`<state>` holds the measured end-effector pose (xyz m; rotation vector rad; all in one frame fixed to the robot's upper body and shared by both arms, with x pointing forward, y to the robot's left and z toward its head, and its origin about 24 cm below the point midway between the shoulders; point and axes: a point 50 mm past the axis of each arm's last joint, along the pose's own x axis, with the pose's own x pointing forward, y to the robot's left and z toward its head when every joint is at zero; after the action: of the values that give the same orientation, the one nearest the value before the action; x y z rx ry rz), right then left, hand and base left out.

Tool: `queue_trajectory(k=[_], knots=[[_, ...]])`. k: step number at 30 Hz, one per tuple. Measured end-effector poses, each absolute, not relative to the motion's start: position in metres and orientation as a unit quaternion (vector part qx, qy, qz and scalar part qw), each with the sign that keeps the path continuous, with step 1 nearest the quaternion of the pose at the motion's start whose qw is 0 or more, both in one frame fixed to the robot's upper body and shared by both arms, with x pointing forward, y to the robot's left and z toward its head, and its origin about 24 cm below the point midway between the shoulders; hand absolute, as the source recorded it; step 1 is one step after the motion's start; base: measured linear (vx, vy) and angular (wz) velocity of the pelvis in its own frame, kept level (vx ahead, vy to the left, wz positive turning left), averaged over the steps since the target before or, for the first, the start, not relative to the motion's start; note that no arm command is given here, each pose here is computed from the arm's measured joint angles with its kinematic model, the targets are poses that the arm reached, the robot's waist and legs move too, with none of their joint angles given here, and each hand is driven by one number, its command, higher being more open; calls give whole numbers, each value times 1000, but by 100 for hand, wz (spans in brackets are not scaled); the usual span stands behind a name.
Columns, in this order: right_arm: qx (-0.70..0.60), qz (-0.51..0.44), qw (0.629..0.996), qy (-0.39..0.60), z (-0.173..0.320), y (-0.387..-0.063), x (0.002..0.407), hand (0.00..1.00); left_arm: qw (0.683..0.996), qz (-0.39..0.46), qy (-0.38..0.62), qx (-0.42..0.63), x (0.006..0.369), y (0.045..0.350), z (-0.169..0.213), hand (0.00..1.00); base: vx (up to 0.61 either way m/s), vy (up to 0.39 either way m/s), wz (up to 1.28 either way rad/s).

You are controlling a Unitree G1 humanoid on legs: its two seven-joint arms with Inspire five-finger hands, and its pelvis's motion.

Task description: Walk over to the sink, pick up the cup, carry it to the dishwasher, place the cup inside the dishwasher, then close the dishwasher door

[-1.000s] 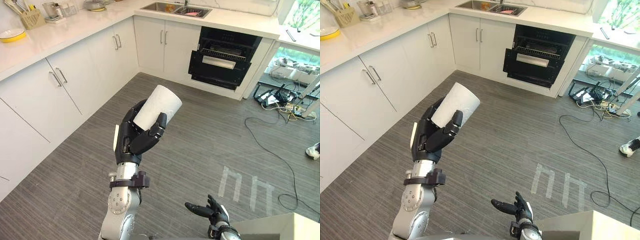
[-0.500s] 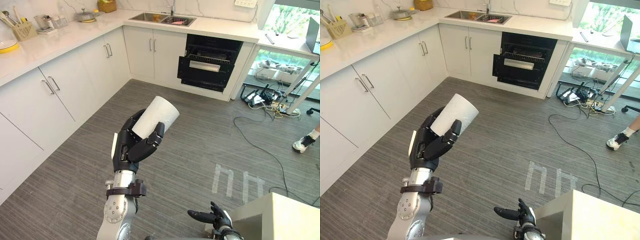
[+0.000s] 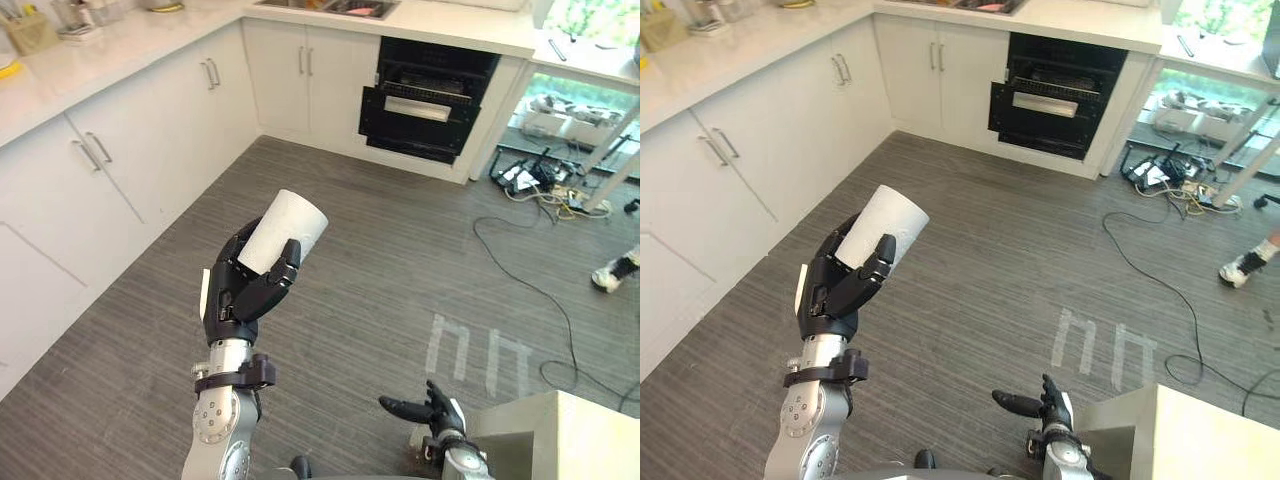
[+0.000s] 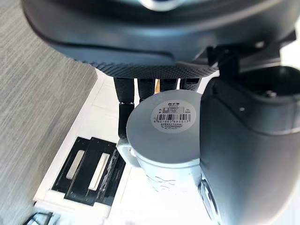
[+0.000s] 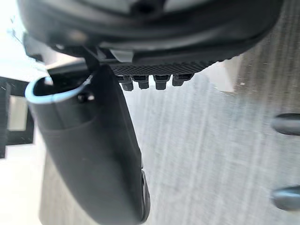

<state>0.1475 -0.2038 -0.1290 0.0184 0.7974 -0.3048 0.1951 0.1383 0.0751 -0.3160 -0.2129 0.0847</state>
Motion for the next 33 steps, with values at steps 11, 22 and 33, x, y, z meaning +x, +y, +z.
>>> queue_trajectory(k=[11,22,33], knots=[[-2,-132,924,359,-119,-198,163,100,981,12,-115,-154,198,129,81,0,349,24,42],[-21,-119,950,290,-95,-194,163,100,972,-4,-113,-207,196,113,83,0,556,-144,11],[-23,-120,936,330,-109,-194,160,100,973,11,-129,-189,199,125,87,0,417,237,-37]])
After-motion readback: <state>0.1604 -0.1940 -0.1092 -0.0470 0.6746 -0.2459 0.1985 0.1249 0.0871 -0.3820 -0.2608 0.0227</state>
